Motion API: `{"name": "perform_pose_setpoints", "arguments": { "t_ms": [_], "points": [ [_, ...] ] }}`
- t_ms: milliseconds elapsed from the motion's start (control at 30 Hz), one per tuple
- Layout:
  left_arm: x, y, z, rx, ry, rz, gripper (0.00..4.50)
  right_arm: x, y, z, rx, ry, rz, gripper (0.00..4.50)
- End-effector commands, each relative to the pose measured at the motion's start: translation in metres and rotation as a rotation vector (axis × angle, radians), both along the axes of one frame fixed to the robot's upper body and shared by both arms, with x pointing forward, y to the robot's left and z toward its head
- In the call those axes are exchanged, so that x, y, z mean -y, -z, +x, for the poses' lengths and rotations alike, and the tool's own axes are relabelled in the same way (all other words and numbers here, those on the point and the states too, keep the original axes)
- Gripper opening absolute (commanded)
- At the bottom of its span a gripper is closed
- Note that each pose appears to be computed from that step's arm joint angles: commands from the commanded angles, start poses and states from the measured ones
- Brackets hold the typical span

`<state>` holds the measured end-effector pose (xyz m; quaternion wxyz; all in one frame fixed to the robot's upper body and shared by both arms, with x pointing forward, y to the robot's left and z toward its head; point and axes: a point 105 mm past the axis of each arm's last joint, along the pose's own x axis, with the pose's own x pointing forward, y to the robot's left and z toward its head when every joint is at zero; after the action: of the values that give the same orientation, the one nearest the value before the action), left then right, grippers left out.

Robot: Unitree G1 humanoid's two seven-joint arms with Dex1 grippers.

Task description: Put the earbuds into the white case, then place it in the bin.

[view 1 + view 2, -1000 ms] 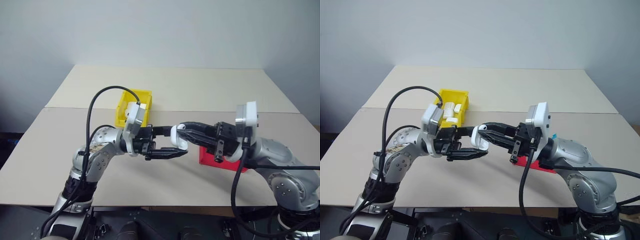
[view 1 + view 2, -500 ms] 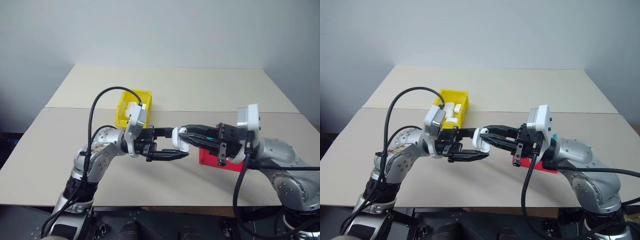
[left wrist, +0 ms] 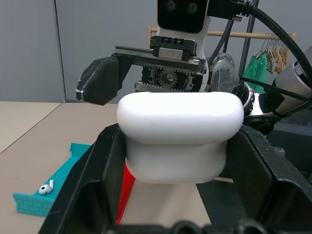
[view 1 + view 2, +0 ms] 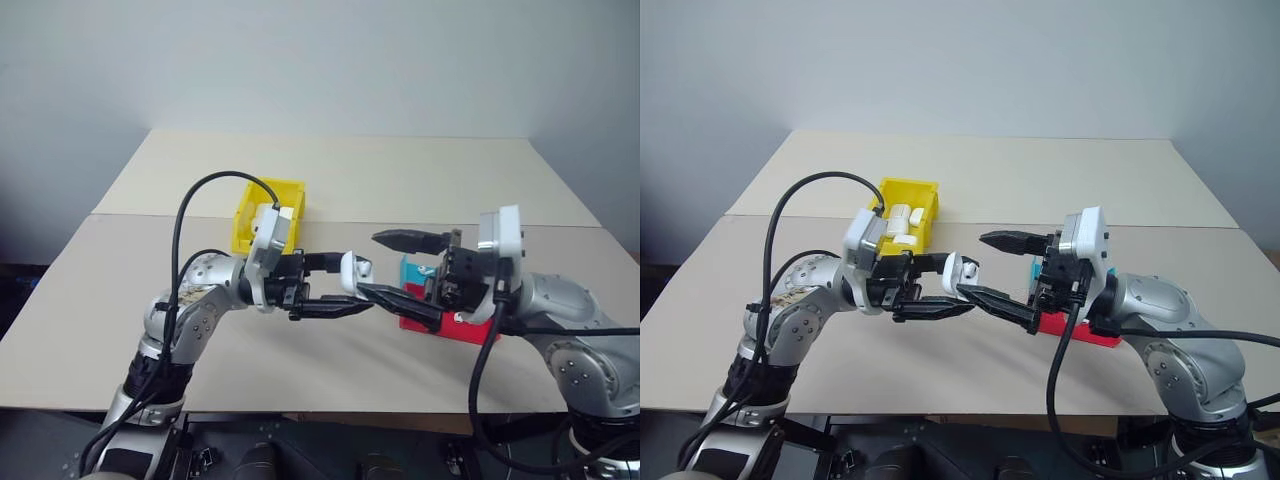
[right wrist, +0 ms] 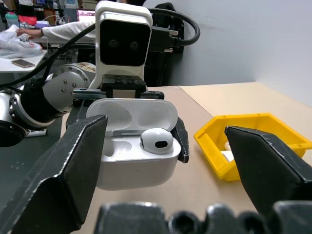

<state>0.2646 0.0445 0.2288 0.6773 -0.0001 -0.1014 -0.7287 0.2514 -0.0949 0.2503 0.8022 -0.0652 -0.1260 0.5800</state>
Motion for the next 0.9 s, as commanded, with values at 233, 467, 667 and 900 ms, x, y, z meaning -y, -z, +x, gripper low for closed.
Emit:
{"name": "perform_pose_setpoints", "arguments": {
  "t_ms": [233, 467, 667, 900],
  "points": [
    [-0.016, -0.017, -0.006, 0.102, -0.05, -0.034, 2.8, 0.044, -0.026, 0.05, 0.078, 0.224, -0.305, 4.48],
    [-0.015, -0.014, -0.009, 0.102, -0.058, -0.053, 2.8, 0.07, 0.016, 0.096, 0.225, 0.167, -1.02, 4.48],
    [-0.012, -0.013, -0.01, 0.104, -0.066, -0.083, 2.8, 0.077, 0.025, 0.128, 0.217, 0.079, -1.233, 3.87],
    [-0.012, -0.013, -0.011, 0.106, -0.082, -0.095, 2.8, 0.087, 0.044, 0.157, 0.173, 0.091, -1.357, 2.15]
  ]
}}
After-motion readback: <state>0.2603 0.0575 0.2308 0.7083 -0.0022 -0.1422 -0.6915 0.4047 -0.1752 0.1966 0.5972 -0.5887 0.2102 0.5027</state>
